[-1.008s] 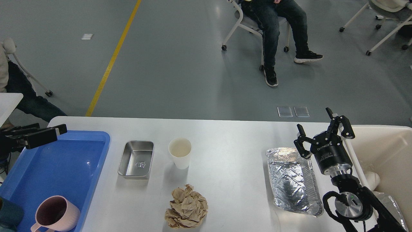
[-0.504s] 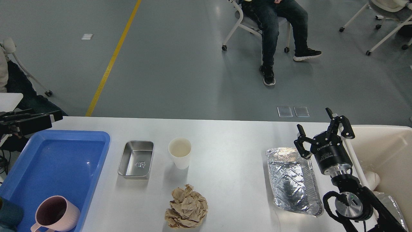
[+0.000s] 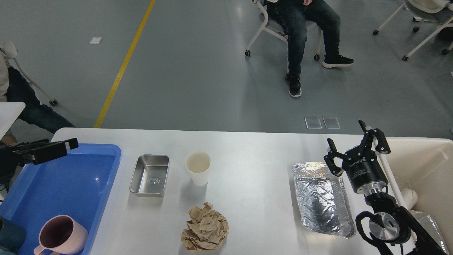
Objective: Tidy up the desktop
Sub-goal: 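Raise the left gripper and move it toward the steel tin, then grasp the small steel tin with the left gripper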
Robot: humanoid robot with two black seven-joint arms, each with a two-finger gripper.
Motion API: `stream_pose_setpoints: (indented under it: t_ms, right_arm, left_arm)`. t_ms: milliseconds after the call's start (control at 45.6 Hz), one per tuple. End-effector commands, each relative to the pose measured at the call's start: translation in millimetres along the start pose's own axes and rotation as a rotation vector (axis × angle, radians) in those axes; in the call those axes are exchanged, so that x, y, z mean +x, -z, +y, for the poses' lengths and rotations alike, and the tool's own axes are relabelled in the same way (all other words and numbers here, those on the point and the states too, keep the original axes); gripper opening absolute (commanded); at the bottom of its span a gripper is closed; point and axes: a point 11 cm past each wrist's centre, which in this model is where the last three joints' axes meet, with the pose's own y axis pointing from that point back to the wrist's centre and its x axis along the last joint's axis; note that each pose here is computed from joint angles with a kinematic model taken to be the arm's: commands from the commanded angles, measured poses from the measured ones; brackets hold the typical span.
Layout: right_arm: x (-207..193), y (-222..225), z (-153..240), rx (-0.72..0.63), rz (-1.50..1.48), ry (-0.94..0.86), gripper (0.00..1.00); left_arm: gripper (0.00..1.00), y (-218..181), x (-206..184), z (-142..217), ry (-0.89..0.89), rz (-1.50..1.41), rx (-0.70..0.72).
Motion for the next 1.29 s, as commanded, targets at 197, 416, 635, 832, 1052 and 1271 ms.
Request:
stream_pose_setpoints:
  t_ms: [197, 416, 635, 832, 1052, 1271]
  right_arm:
    - [0, 0, 0, 0.0, -0.002, 0.001, 1.0]
    - [0, 0, 0, 0.0, -0.001, -0.001, 1.0]
    - [2, 0, 2, -0.003, 0.003, -0.006, 1.0]
    - [5, 3, 2, -0.002, 0.014, -0.01, 1.0]
    - [8, 8, 2, -0.001, 0.03, -0.012, 1.0]
    - [9, 10, 3, 0.001, 0.033, -0.016, 1.0]
  left_arm:
    - [0.97, 18, -16, -9, 0.021, 0.05, 0.059]
    - [0.97, 22, -34, -41, 0.064, 0.074, 0.077]
    - [0.97, 17, -47, -95, 0.125, 0.069, 0.065]
    - [0.97, 9, -56, -133, 0.142, 0.082, 0.06]
    - [0.97, 8, -79, -166, 0.2, 0.073, 0.093]
    - [0.95, -1, -97, -184, 0.232, 0.086, 0.088]
